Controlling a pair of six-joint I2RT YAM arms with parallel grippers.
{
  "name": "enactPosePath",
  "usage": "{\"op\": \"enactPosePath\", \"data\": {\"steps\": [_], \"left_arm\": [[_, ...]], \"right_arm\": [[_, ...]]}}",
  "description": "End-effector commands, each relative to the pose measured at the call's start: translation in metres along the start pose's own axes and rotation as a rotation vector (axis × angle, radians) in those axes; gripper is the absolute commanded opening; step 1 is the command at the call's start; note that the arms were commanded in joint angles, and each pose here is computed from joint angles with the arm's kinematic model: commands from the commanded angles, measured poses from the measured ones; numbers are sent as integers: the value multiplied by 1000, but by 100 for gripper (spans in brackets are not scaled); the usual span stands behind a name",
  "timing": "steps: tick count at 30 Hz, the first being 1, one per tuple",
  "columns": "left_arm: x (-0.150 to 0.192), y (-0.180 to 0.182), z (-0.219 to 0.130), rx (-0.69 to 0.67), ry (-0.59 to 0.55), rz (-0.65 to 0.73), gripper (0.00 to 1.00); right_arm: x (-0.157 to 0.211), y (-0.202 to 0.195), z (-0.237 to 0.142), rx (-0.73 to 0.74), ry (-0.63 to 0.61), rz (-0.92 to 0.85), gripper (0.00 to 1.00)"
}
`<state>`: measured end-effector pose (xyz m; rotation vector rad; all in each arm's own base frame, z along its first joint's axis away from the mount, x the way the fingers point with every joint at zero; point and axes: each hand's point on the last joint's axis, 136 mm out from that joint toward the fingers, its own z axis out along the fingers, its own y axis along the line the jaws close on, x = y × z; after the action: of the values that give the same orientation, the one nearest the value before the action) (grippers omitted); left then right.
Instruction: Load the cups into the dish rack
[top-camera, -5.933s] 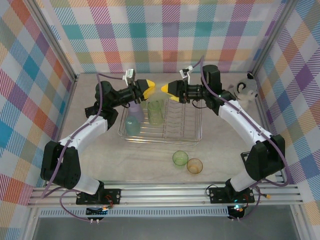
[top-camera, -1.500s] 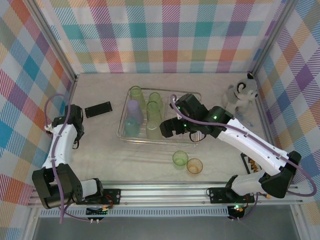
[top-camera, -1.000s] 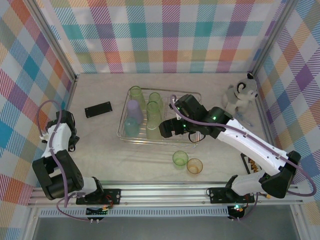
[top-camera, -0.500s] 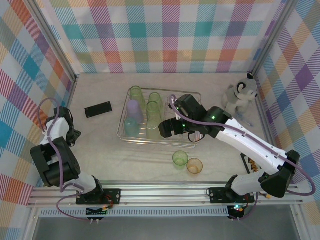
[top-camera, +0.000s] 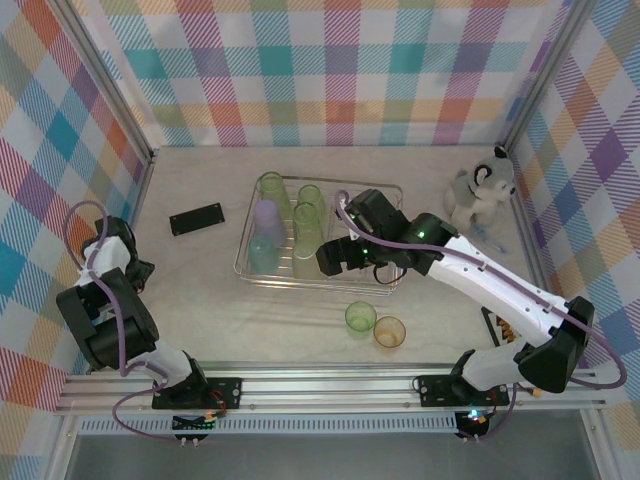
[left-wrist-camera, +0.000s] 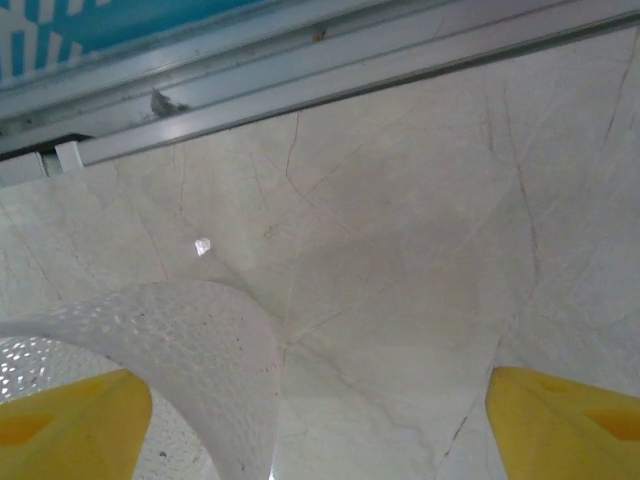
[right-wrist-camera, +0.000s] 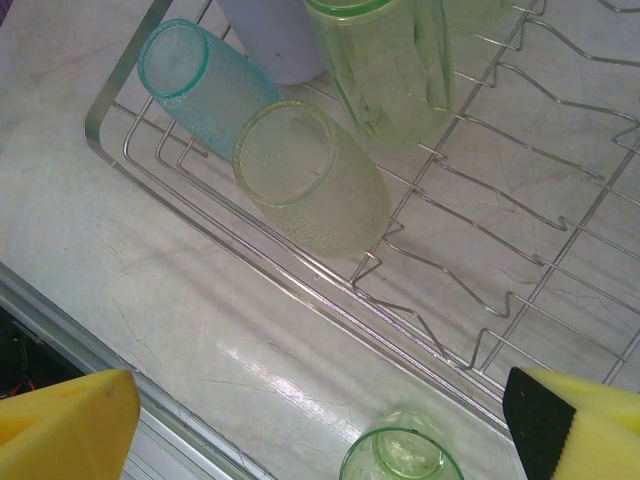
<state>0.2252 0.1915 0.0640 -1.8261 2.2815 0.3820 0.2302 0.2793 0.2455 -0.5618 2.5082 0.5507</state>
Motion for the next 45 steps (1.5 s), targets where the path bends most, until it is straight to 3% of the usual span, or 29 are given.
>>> {"op": "enactPosePath", "data": {"steps": [1,9,15,18,23,24,29,34,45], "left_arm": [[9,-5,8,71,69,-31,80],[19,-6,17,138,104,-74,71],[19,-16,4,247,79,-69,54],[23,-21,-6,327,64,-47,40],[33,-29,-34,475,53,32,3],[34,-30,-42,506,49,39,0],[36,-53,-112,826,-2,60,0],[45,-80,-193,1155,37,148,0],[92,-111,-314,1491,39,343,0]], "right_arm": [[0,0,4,-12,5,11,94],[1,-2,4,-8,3,19,94],[-3,-9,1,22,-38,39,94],[-6,-18,-1,52,-86,67,94],[-6,-50,-13,179,-184,134,95],[-7,-58,-18,205,-215,148,95],[-8,-88,-43,192,-335,251,99],[-5,-91,-58,62,-302,253,99],[7,-105,-82,117,-378,253,99]]}}
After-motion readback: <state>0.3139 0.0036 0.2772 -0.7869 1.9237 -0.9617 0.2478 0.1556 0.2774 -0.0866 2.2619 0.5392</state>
